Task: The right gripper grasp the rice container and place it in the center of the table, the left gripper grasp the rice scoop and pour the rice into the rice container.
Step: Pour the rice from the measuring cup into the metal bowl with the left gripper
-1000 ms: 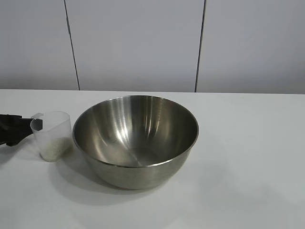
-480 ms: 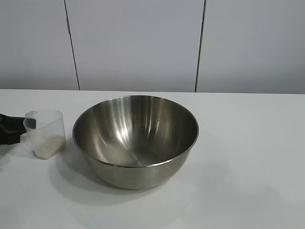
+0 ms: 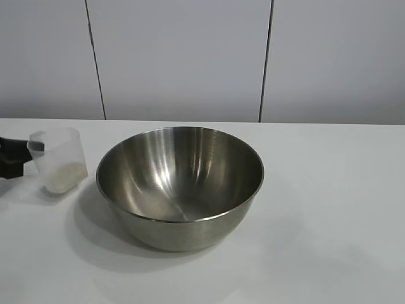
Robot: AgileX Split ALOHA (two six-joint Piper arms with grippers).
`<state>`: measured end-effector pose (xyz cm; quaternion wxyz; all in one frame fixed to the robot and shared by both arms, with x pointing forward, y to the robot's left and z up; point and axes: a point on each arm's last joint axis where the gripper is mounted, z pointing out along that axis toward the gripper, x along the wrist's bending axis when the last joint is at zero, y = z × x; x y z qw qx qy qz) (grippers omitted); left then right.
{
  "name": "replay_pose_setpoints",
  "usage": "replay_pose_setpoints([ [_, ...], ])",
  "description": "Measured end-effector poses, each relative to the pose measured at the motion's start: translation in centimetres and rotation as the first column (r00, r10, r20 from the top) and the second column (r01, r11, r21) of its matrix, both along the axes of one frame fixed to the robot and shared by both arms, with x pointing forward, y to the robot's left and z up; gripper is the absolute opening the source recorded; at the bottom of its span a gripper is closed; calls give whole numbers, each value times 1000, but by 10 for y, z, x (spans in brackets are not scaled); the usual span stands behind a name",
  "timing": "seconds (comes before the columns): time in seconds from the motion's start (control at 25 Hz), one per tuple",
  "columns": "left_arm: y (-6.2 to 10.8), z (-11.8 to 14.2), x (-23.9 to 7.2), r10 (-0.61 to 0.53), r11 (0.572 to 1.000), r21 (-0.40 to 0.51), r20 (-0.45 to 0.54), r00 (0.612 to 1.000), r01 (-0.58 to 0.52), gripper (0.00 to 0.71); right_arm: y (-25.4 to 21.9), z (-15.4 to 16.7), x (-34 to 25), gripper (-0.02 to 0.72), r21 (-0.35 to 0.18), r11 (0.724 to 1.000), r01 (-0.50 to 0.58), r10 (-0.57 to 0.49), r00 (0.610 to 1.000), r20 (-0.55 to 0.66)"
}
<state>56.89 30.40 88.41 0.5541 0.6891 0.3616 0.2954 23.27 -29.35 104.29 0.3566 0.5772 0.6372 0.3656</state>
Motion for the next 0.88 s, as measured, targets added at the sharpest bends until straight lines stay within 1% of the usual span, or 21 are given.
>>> replay_pose_setpoints([
  [0.08,-2,26,-1,-9,1000,7,62,998,8,10,0,0,0,494,0,1000,0,0,1000,0],
  [0.16,-7,57,-4,-24,998,55,124,992,17,10,0,0,0,494,0,1000,0,0,1000,0],
  [0.2,-12,69,-6,-32,996,90,138,990,19,10,0,0,0,494,0,1000,0,0,1000,0],
  [0.24,-20,83,-10,-49,991,130,159,986,28,10,0,0,0,494,0,1000,0,0,1000,0],
  [0.32,-42,109,-19,-103,975,214,206,973,58,9,0,0,0,494,0,1000,0,0,1000,0],
  [0.44,-75,133,-35,-189,931,351,241,952,96,9,0,0,0,494,0,1000,0,0,1000,0],
  [0.56,-105,140,-46,-266,853,509,238,934,114,9,0,0,0,494,0,1000,0,0,1000,0],
  [0.68,-131,137,-51,-320,739,663,192,928,117,9,0,0,0,494,0,1000,0,0,1000,0],
  [0.76,-147,134,-55,-364,663,737,168,916,129,9,0,0,0,494,0,1000,0,0,1000,0],
  [0.88,-174,125,-60,-450,563,810,134,883,164,9,0,0,0,494,0,1000,0,0,1000,0],
])
